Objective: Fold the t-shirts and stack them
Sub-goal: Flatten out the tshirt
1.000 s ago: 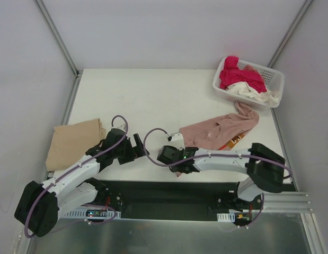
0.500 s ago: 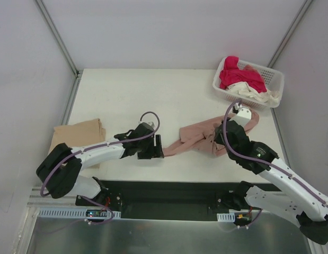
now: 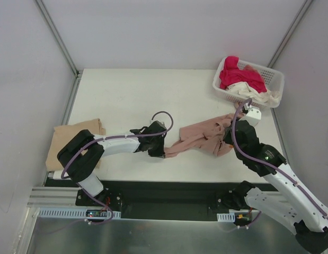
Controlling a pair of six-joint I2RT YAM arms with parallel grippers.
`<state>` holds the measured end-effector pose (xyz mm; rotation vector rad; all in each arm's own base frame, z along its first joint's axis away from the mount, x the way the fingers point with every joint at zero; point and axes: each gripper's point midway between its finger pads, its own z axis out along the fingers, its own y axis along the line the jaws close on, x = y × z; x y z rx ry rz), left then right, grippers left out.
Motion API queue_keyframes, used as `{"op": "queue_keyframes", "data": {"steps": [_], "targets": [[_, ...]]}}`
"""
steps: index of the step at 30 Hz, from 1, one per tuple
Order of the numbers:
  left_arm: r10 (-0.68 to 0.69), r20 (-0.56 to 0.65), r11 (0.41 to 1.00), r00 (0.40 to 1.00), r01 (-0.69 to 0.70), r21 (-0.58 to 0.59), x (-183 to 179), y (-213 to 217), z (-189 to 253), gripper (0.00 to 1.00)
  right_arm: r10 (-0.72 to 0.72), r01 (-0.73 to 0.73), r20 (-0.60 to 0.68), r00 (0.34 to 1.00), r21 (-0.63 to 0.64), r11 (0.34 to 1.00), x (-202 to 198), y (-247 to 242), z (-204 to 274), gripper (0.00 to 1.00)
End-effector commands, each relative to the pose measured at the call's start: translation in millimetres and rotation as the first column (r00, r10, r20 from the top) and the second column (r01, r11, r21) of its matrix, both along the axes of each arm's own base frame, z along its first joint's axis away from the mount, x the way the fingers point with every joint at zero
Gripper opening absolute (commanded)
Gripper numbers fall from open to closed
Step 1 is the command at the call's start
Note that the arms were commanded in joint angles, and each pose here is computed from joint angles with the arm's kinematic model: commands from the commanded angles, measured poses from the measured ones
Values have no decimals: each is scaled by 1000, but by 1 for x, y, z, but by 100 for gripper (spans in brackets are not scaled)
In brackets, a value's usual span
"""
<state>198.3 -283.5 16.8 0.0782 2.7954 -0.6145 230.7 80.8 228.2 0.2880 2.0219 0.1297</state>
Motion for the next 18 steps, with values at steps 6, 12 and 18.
{"op": "queue_keyframes", "data": {"steps": [6,12,18], "targets": [[38,298,998,954,-23,-54,19,16,92,0,-66,69,146,987,-11,998,4,-34,71,2],[249,651,950,717,-51,-307,22,71,273,0,-89,72,377,922,59,996,-25,-63,181,0],[366,768,871,525,99,-482,-21,118,417,0,-27,-52,627,779,107,993,-81,-86,296,1]]}}
